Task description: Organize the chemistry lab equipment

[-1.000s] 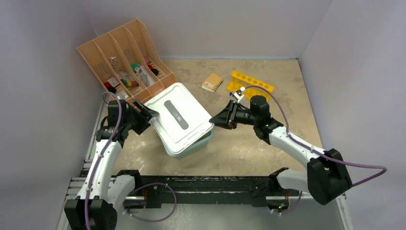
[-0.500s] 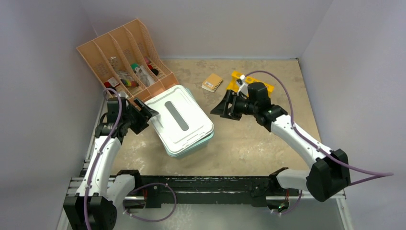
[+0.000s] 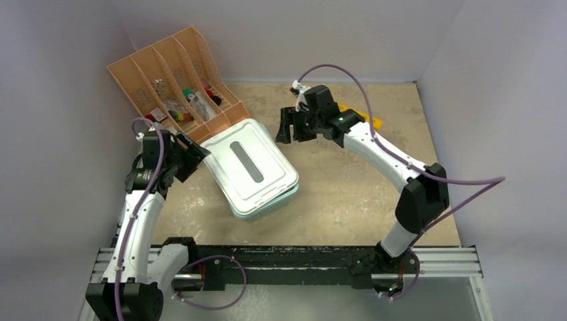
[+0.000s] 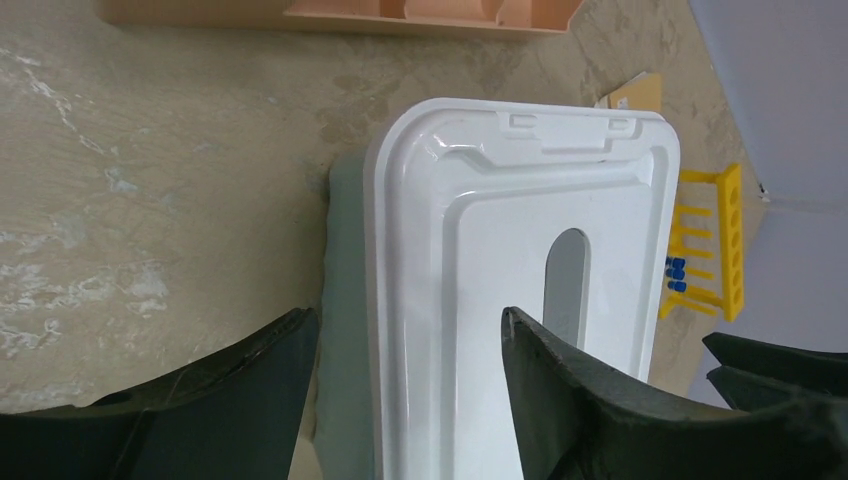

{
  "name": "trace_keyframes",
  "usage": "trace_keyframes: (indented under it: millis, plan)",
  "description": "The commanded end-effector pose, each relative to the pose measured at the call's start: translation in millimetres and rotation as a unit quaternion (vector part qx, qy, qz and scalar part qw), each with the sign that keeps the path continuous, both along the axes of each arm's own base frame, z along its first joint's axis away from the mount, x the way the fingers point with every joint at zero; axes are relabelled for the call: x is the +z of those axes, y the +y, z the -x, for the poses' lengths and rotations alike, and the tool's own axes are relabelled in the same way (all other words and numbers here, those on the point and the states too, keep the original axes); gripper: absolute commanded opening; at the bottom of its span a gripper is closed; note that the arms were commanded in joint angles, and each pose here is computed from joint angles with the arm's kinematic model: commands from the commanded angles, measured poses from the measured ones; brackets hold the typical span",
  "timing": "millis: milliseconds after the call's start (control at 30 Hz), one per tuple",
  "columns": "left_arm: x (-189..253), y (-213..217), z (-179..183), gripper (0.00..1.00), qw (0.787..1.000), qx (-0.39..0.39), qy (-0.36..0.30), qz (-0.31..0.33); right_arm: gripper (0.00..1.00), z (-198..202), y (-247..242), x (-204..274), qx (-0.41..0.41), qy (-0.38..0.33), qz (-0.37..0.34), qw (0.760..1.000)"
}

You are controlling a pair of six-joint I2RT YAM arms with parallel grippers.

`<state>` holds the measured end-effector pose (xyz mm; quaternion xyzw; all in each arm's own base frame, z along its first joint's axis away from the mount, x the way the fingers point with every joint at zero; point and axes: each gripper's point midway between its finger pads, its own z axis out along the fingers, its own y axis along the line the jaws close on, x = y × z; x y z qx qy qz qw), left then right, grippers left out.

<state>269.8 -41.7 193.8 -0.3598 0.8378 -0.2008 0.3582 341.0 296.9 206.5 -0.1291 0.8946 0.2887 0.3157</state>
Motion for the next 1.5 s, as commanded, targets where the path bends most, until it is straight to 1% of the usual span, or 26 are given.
trace_keyframes:
  millis: [0,100,233,433,533,600,700,833,933,1133,1233,1467]
  plan:
    - [17,6,-12,0.64,0.999,0.024,-0.042,0.001,0.69,-8,18,11,0.026,-0.051,0.06,0.997]
    - [9,2,-15,0.6,0.999,0.012,-0.029,0.007,0.64,-14,29,1,0.028,-0.046,0.078,0.995]
    - [-4,2,-16,0.57,1.0,0.001,-0.007,0.0,0.54,-18,37,-6,0.036,-0.044,0.087,0.995]
    - [-11,-12,-21,0.49,0.999,-0.036,0.001,0.023,0.41,-17,29,-15,0.025,-0.038,0.118,0.992]
    - [-15,-18,-23,0.46,0.998,-0.053,0.007,0.033,0.34,-13,20,-18,0.01,-0.03,0.132,0.991]
    - [-16,-21,-24,0.46,0.997,-0.062,0.01,0.036,0.31,-8,16,-20,0.005,-0.022,0.137,0.99]
    - [-19,-21,-26,0.47,0.997,-0.066,0.016,0.033,0.31,2,14,-21,0.003,-0.006,0.13,0.992]
    - [-19,-20,-26,0.51,0.997,-0.065,0.016,0.031,0.31,12,21,-20,0.011,0.01,0.109,0.994]
    - [-19,-20,-26,0.55,0.997,-0.065,0.015,0.03,0.28,19,30,-15,0.022,0.025,0.086,0.996]
    - [-24,-21,-22,0.56,0.997,-0.064,0.019,0.033,0.28,29,39,-14,0.048,0.038,0.073,0.995]
    - [-26,-21,-21,0.56,0.997,-0.065,0.021,0.034,0.28,27,40,-15,0.046,0.039,0.074,0.995]
    - [-34,-13,-18,0.47,0.998,-0.052,0.035,0.017,0.3,26,43,-14,0.042,0.036,0.07,0.996]
